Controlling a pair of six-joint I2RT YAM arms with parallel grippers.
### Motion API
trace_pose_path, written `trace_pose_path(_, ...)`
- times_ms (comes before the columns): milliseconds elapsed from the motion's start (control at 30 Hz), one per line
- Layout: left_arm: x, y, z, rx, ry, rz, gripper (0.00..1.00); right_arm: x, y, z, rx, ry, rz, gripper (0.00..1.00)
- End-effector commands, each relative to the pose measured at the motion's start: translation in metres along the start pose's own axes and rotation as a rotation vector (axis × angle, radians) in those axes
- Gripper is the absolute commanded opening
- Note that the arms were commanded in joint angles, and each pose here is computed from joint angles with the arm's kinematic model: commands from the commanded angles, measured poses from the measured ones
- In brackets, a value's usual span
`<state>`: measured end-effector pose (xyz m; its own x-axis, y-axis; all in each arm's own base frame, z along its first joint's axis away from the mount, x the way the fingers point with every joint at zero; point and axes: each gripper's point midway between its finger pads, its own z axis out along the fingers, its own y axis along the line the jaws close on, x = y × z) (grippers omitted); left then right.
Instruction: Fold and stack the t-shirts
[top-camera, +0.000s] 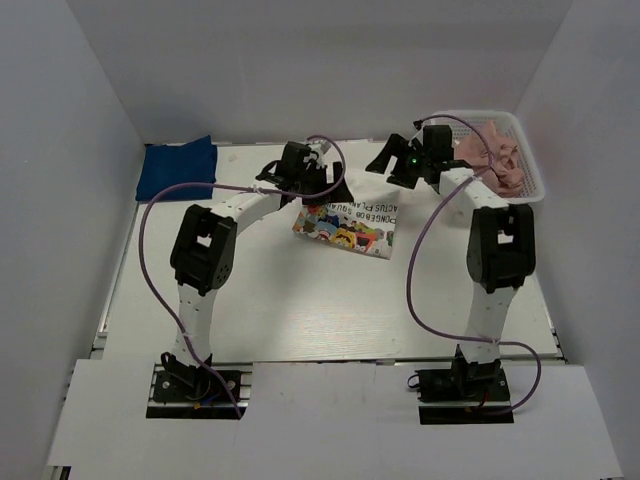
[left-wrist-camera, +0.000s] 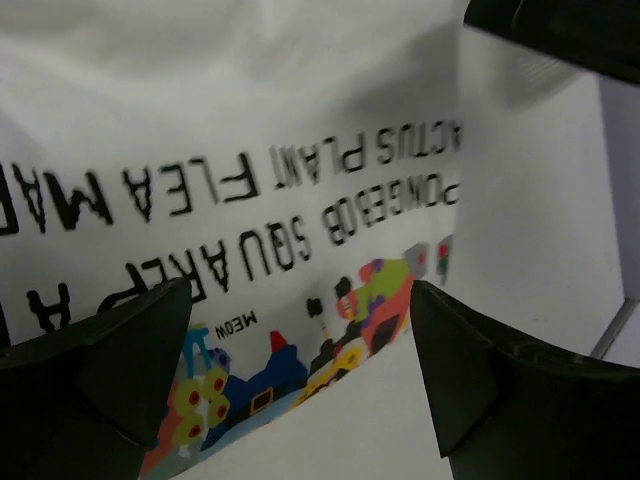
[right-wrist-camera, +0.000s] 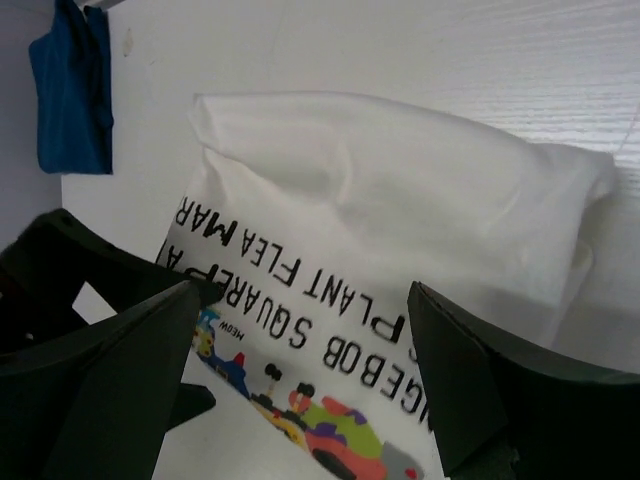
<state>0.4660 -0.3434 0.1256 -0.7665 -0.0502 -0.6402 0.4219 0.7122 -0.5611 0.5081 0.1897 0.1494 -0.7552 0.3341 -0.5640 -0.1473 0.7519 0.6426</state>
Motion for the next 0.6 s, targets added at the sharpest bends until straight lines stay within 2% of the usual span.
trace_pose_path(0,0.058,0.049,0.001,-0.082,0.14,-0.105,1.0,0.001,-0.012,0.037,-0.073,0.036,0.028,0.9)
trace_pose_path(33,0.059,0.049,0.001,-0.082,0.14,-0.106,1.0,0.012,-0.025,0.052,-0.063,0.07,0.054,0.9)
trace_pose_path(100,0.091,0.077,-0.001,-0.168,0.194,-0.144,1.0,0.008,-0.024,0.064,-0.091,0.077,0.051,0.9)
trace_pose_path(133,0.101,0.085,-0.003,-0.203,0.211,-0.153,1.0,0.027,-0.041,0.079,-0.075,0.125,0.085,0.9)
trace_pose_path(233,0.132,0.106,-0.011,-0.283,0.269,-0.167,1.0,0.041,-0.065,0.089,-0.022,0.127,0.118,0.9)
trace_pose_path(300,0.135,0.11,-0.012,-0.293,0.277,-0.148,1.0,0.042,-0.069,0.093,-0.016,0.124,0.118,0.9)
trace_pose_path(433,0.089,0.086,-0.02,-0.251,0.193,-0.084,1.0,0.023,-0.048,0.086,-0.052,0.106,0.035,0.9)
trace_pose_path(567,0.032,0.057,-0.038,-0.244,0.055,-0.011,1.0,-0.003,0.003,0.054,-0.141,0.066,-0.112,0.9)
